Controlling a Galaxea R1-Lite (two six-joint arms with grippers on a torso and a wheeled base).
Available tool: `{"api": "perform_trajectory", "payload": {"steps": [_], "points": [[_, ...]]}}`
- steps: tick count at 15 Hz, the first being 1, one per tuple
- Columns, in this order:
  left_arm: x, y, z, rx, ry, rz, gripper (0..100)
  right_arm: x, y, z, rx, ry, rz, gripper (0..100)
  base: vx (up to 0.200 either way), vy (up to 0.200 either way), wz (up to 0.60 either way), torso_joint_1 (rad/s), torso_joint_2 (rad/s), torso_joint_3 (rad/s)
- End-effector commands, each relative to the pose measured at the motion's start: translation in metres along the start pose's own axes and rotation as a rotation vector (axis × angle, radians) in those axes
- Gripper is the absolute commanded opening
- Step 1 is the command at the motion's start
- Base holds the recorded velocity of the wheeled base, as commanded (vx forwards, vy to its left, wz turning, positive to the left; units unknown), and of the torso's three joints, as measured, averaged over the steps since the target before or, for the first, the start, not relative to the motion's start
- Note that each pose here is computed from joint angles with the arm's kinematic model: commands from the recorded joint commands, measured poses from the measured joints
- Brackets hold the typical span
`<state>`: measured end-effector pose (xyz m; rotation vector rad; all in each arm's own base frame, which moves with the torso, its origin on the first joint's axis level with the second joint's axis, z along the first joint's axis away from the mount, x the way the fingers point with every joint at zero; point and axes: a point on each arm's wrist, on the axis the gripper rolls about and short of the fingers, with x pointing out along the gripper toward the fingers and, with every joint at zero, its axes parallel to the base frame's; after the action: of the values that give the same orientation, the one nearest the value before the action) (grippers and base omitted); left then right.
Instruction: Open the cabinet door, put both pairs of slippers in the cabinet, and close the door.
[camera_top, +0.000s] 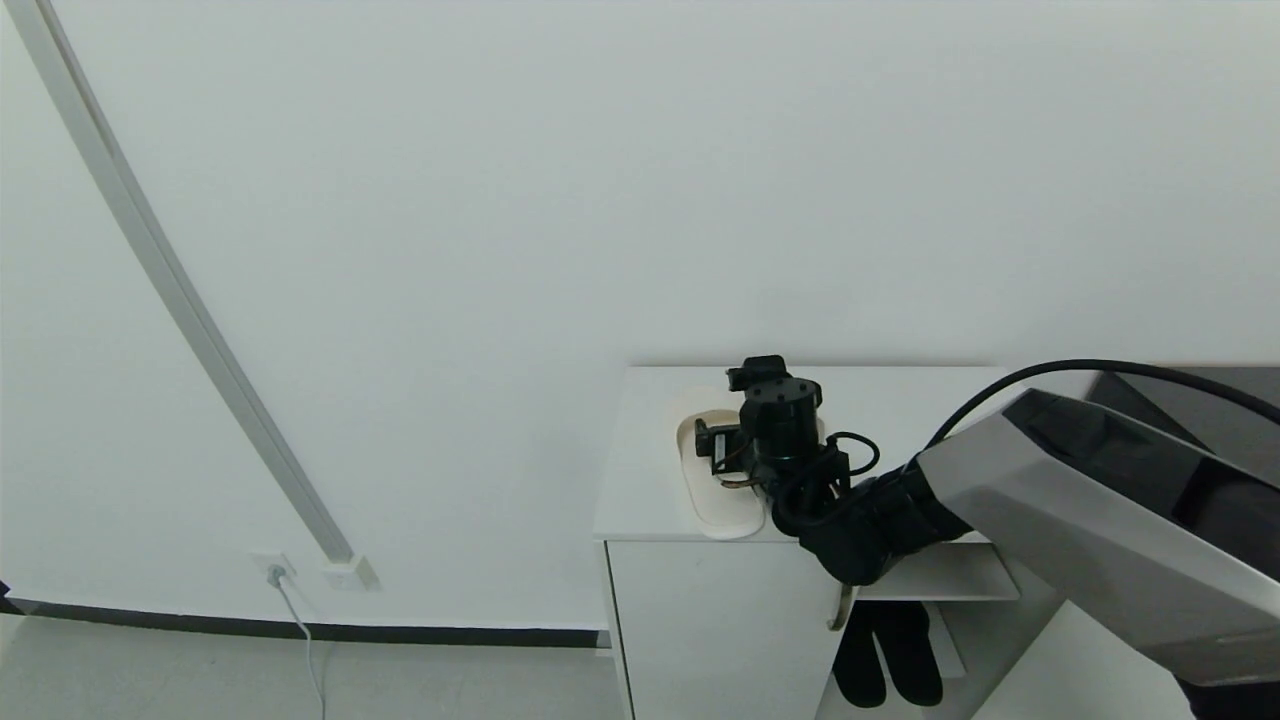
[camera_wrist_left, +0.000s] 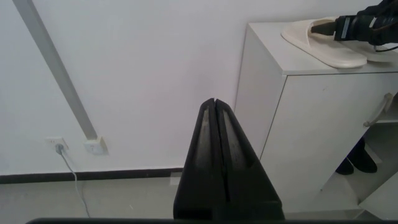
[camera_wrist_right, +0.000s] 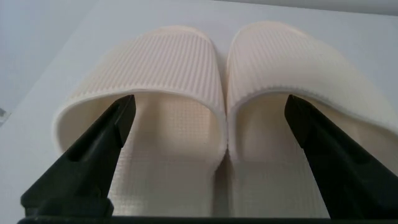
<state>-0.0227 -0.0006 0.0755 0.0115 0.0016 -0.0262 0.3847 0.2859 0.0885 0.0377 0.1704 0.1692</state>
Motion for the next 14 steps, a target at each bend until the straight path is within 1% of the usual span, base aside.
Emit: {"api": "perform_trajectory", "payload": {"steps": [1,2,10,11,12,14], "points": [[0.0,0.0,0.0,0.001,0.0,0.0,0,0.006,-0.001,-0.003,-0.002,0.005,-0.004,100,0.0,0.0,0.0,0.0,0.0,0.0],[0.0,0.0,0.0,0.001,0.0,0.0,0,0.006,0.0,-0.003,-0.001,0.004,-0.004,0,0.0,0.0,0.0,0.0,0.0,0.0],[0.0,0.0,0.0,-0.001,0.0,0.0,0,0.005,-0.001,0.001,0.005,-0.005,-0.004,0,0.0,0.0,0.0,0.0,0.0,0.0],[0.0,0.0,0.0,0.001,0.0,0.0,0,0.004,-0.002,0.004,0.007,-0.009,-0.005,0,0.0,0.0,0.0,0.0,0.0,0.0],[0.0,0.0,0.0,-0.001,0.0,0.0,0,-0.004,-0.004,0.013,0.012,-0.018,-0.002,0,0.0,0.0,0.0,0.0,0.0,0.0],[0.0,0.0,0.0,-0.001,0.0,0.0,0,-0.029,-0.011,0.03,0.011,-0.013,0.05,0,0.0,0.0,0.0,0.0,0.0,0.0]]}}
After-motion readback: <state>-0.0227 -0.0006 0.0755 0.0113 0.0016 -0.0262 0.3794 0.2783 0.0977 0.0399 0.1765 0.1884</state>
